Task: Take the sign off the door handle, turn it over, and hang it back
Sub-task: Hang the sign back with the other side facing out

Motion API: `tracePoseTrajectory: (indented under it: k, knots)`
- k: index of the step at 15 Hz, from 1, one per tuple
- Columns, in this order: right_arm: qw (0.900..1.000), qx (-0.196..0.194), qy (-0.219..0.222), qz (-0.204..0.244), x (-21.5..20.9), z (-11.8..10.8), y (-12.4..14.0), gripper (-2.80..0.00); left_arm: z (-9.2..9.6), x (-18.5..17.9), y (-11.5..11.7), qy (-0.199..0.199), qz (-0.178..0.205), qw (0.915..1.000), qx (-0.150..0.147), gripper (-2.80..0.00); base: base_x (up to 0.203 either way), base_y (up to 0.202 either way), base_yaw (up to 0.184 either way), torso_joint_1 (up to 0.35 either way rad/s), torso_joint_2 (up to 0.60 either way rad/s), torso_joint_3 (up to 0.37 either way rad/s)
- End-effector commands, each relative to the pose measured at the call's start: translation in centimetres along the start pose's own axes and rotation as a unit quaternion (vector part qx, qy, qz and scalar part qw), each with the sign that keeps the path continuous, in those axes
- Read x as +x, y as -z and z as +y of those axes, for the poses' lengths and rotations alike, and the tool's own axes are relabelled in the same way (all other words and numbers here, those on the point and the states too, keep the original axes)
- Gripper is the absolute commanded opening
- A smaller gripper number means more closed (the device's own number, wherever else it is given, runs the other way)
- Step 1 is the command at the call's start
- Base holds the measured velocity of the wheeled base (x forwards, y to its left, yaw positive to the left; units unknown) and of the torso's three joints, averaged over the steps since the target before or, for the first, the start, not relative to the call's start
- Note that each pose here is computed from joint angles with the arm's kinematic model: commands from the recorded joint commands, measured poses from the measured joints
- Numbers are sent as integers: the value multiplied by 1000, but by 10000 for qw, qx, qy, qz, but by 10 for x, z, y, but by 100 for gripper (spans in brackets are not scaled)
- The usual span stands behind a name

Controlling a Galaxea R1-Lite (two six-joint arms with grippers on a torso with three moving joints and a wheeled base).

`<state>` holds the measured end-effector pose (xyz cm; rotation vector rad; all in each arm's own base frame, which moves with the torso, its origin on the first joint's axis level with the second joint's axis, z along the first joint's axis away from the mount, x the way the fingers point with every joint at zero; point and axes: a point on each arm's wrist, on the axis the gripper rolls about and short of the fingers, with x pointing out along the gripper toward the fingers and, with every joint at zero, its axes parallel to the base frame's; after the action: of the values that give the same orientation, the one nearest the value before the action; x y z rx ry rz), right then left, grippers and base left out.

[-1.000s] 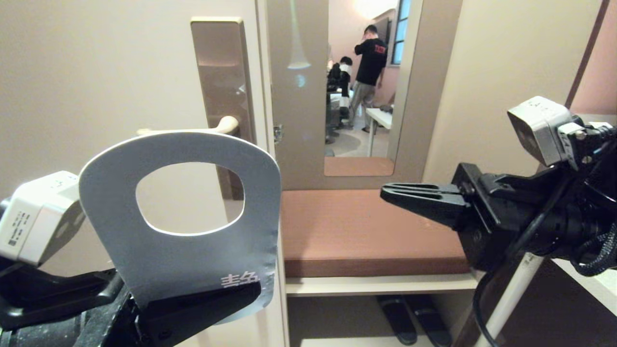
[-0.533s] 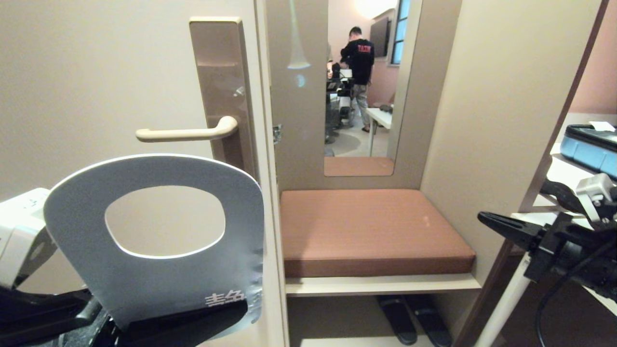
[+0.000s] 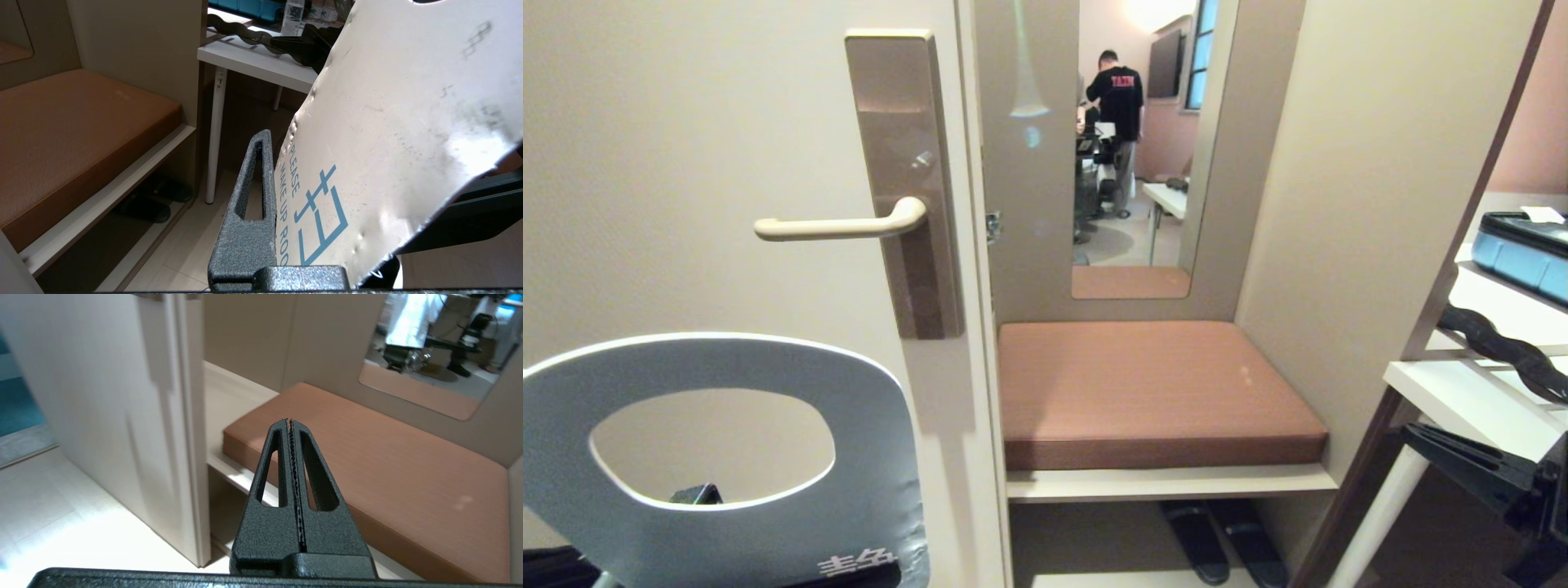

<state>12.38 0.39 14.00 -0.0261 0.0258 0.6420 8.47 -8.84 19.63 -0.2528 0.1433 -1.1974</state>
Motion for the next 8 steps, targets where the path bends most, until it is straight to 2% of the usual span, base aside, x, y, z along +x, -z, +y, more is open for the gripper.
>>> tracePoseTrajectory:
  k: [1, 5, 6, 8]
  knots:
    - [9987, -331, -45, -374, -22, 19, -11, -280, -2, -3, -1, 39, -65, 10000, 35, -280, 0, 0, 0, 0, 0, 0]
    - [9995, -215, -15, -236, -56, 51, 1, -280, -1, -3, 1, 25, -18, 10000, 17, -280, 0, 0, 0, 0, 0, 0]
    - [9998, -73, 179, -66, -59, 53, 7, -280, -1, -3, 3, 16, 11, 10000, 1, -280, 0, 0, 0, 0, 0, 0]
    - [9947, 105, 994, 230, -62, 53, 15, -280, -1, -4, 3, 17, 11, 10000, 17, -280, 0, 0, 0, 0, 0, 0]
